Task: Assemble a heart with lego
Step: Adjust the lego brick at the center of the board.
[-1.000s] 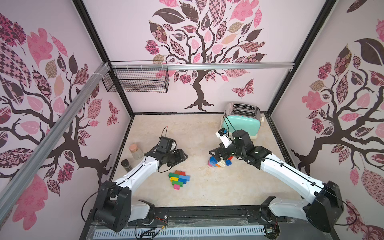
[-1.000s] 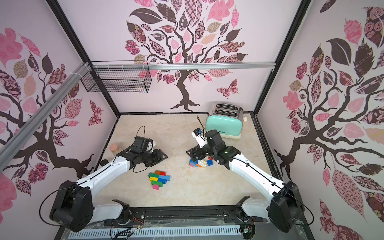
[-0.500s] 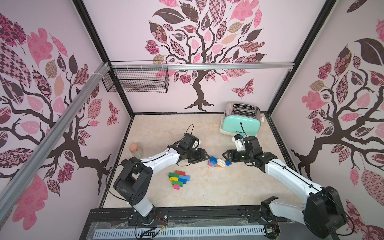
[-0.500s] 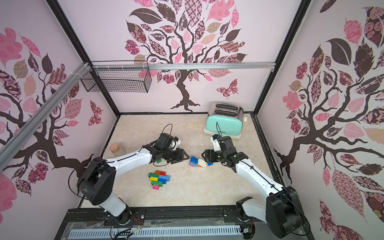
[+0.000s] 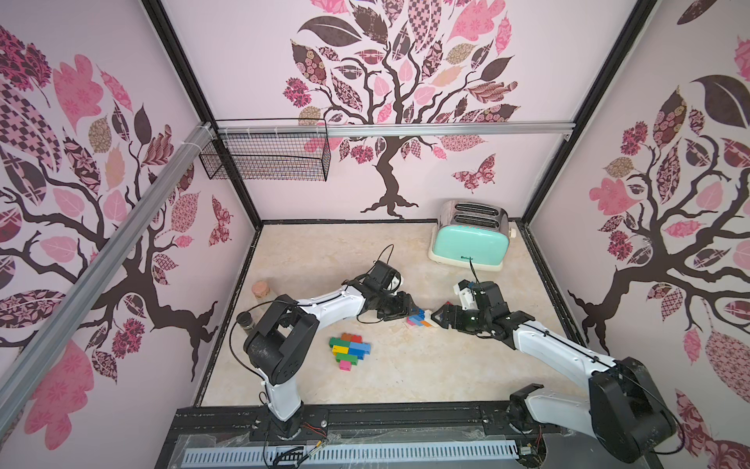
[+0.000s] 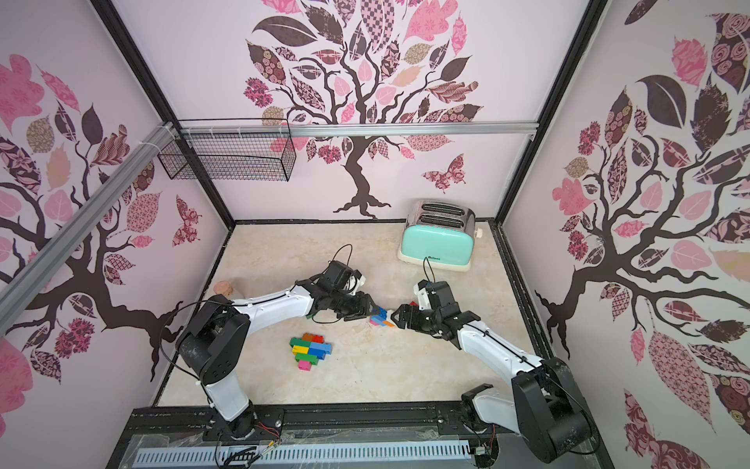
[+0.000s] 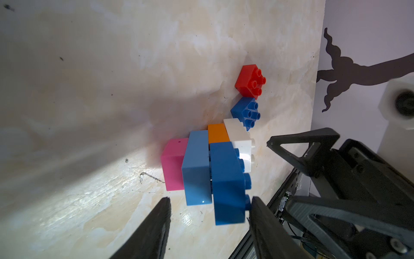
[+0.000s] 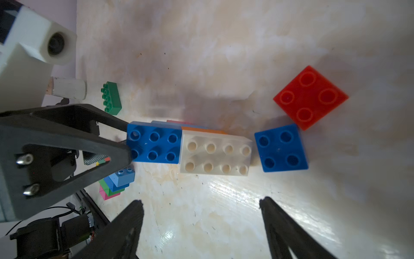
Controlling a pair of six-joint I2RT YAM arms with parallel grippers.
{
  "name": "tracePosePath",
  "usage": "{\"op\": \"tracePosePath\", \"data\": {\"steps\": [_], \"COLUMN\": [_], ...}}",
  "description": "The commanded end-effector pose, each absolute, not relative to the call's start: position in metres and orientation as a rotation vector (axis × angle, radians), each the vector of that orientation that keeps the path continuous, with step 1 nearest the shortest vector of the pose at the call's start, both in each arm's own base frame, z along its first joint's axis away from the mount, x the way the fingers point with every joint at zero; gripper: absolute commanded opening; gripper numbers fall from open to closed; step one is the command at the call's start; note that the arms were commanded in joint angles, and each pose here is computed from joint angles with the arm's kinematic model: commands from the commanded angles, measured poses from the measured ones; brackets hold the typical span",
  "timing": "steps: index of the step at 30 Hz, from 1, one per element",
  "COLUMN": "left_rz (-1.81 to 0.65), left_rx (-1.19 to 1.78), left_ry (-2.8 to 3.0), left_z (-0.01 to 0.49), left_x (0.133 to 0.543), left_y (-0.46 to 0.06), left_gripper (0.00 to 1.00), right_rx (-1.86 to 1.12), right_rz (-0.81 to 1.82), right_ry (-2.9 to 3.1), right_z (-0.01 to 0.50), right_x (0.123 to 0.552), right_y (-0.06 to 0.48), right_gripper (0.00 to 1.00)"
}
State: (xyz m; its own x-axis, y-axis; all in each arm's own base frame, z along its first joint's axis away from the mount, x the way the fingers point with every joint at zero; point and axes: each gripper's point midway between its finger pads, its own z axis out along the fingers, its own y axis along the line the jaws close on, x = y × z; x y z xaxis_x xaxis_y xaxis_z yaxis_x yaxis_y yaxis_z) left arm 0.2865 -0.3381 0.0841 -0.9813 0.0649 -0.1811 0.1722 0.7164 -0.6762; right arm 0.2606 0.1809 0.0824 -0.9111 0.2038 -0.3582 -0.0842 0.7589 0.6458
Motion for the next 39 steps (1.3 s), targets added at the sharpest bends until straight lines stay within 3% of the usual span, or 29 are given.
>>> {"op": "tracePosePath", "data": {"steps": [1, 6, 16, 39], "left_rz": [-1.088, -1.061, -1.09, -1.289], "left_rx": [0.217, 0.214, 0.172, -0.004], "left_ry": [2.778, 2.804, 2.792, 2.746], "left_z": [0.079, 0.072, 0.073, 0.067], "left_x": [0.29, 0.288, 0.293, 0.301], "left_y": [-0.339, -0.335, -0.332, -0.311], "left_gripper": [0.56, 0.48, 0.44, 0.42], "right_rx": [0.145, 0.17, 0.23, 0.285], "right_rz": [1.075, 1.175, 1.231, 1.411], "right_ry": [2.484, 2.425, 2.414, 2.379], "right_z": [0.09, 0.093, 0.081, 0.081], "right_x": [0.268, 0.271, 0.275, 0.282], "right_y": [0.192, 0.196, 0.189, 0.202], "right_gripper": [0.88, 0.92, 0.97, 0.97]}}
